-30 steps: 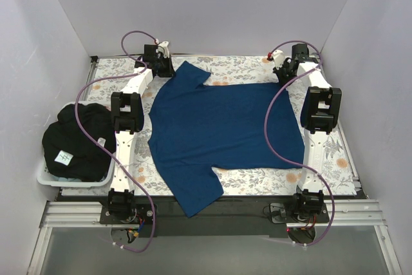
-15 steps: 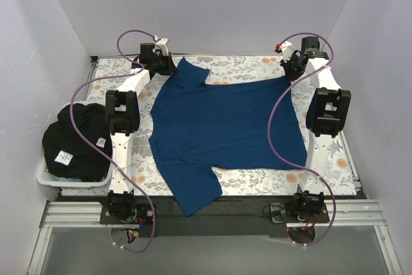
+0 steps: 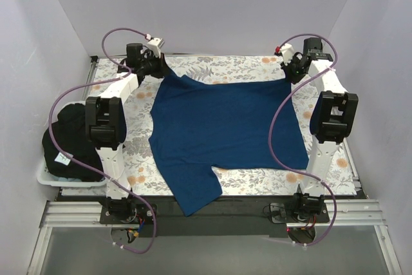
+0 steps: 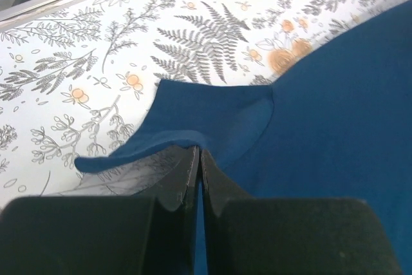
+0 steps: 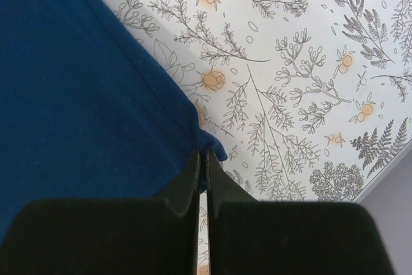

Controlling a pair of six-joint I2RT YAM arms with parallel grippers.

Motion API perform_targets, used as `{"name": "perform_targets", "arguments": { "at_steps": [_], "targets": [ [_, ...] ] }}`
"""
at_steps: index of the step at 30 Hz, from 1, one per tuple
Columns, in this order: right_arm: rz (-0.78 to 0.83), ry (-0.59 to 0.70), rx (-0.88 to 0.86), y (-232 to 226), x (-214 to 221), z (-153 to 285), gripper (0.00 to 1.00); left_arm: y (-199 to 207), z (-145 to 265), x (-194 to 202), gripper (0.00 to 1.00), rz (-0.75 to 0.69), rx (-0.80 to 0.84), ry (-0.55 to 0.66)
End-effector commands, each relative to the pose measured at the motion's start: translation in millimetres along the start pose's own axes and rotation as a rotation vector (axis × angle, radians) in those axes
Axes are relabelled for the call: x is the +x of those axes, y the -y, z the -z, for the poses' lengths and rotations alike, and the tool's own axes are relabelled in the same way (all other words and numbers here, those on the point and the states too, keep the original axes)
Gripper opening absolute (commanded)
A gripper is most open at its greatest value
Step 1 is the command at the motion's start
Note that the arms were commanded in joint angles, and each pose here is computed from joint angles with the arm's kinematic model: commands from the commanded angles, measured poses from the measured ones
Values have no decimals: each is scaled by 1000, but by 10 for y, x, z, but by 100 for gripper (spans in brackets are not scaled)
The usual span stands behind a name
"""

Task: Fold and stack the t-shirts
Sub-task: Fold the tshirt

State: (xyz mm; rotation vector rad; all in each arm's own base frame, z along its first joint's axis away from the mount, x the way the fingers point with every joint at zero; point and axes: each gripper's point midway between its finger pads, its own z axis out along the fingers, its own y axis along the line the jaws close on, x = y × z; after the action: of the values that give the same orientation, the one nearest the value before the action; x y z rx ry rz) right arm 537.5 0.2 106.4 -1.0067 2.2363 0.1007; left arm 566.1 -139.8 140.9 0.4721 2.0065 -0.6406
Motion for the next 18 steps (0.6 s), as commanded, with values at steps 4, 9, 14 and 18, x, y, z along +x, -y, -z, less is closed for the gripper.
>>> {"name": "perform_targets", "arguments": {
  "at_steps": [4,9,14,18],
  "targets": [
    [70,65,25,19,-177,362,1,322,467,-325,0,-117,28,73],
    [94,55,11,-56,-92,419,1,444,700,-239,0,-156,14,51],
    [129,49,-3,-139,-29,463,1,573,906,-121,0,-186,17,21],
    [151,34,-18,-216,54,470,1,653,1076,-15,0,-215,10,6]
  ]
}}
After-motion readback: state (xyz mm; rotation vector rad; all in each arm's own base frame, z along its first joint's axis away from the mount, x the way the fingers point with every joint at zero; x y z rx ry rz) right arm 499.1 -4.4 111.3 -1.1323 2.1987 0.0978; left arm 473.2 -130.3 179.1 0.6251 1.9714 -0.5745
